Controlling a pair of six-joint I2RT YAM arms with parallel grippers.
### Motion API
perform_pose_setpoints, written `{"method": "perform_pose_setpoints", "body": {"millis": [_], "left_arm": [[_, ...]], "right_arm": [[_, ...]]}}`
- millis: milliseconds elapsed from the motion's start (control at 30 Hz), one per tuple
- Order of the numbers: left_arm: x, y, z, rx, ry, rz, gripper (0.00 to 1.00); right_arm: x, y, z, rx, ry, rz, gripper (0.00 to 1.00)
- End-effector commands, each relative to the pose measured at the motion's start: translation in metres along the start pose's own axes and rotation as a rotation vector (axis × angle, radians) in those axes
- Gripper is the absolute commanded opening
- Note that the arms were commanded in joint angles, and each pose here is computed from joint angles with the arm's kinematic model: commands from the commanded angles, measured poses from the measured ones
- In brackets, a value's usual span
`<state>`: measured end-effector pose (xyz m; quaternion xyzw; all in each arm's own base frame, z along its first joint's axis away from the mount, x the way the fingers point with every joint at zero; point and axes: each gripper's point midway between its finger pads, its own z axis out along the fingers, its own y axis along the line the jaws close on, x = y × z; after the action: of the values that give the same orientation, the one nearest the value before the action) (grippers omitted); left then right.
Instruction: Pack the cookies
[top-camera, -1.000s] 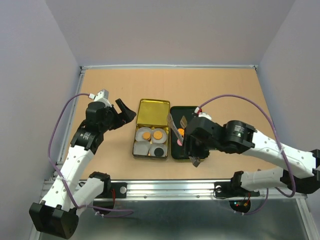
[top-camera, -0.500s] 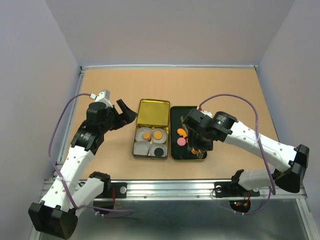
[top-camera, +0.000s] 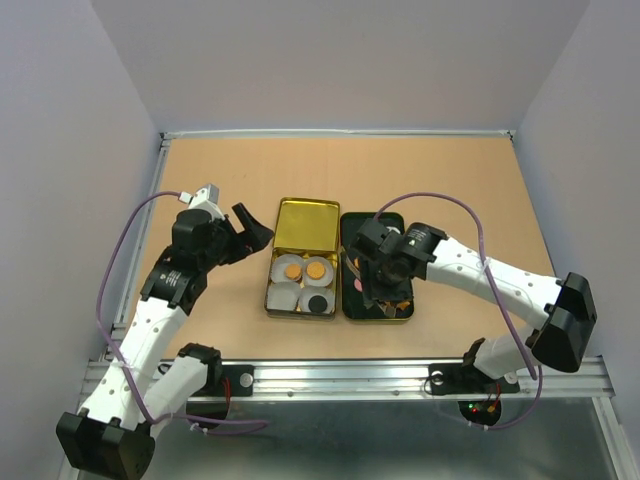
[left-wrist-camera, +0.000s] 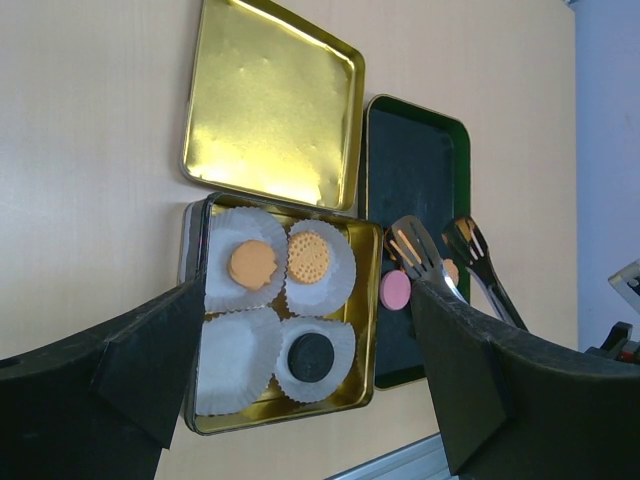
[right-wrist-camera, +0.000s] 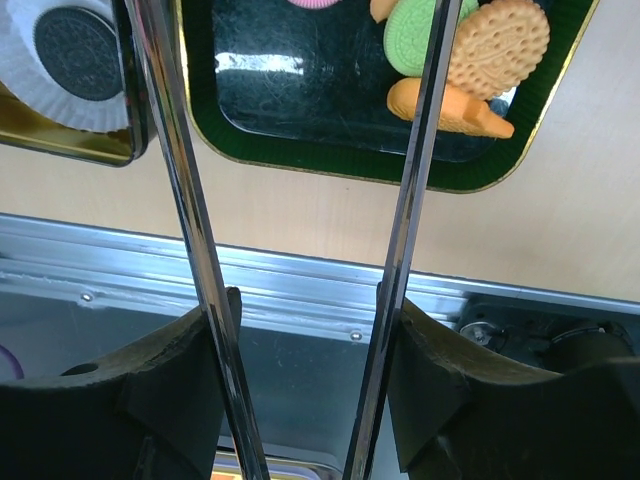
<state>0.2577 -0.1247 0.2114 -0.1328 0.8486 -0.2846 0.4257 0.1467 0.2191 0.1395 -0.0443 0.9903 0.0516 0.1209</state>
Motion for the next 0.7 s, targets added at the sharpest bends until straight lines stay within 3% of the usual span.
{"method": "perform_pose_setpoints", "body": {"millis": [0, 667], "left_arm": [[0.001, 0.000, -0.002, 0.012, -0.015, 0.019, 0.95], [0.012, 0.005, -0.009, 0.011, -0.004, -0.001, 0.95]], "right_arm": [[0.003, 0.002, 0.009, -0.025, 0.012, -0.019, 0.61], [0.018, -0.006, 0.034, -0.001, 0.051, -0.039, 0.53]]}}
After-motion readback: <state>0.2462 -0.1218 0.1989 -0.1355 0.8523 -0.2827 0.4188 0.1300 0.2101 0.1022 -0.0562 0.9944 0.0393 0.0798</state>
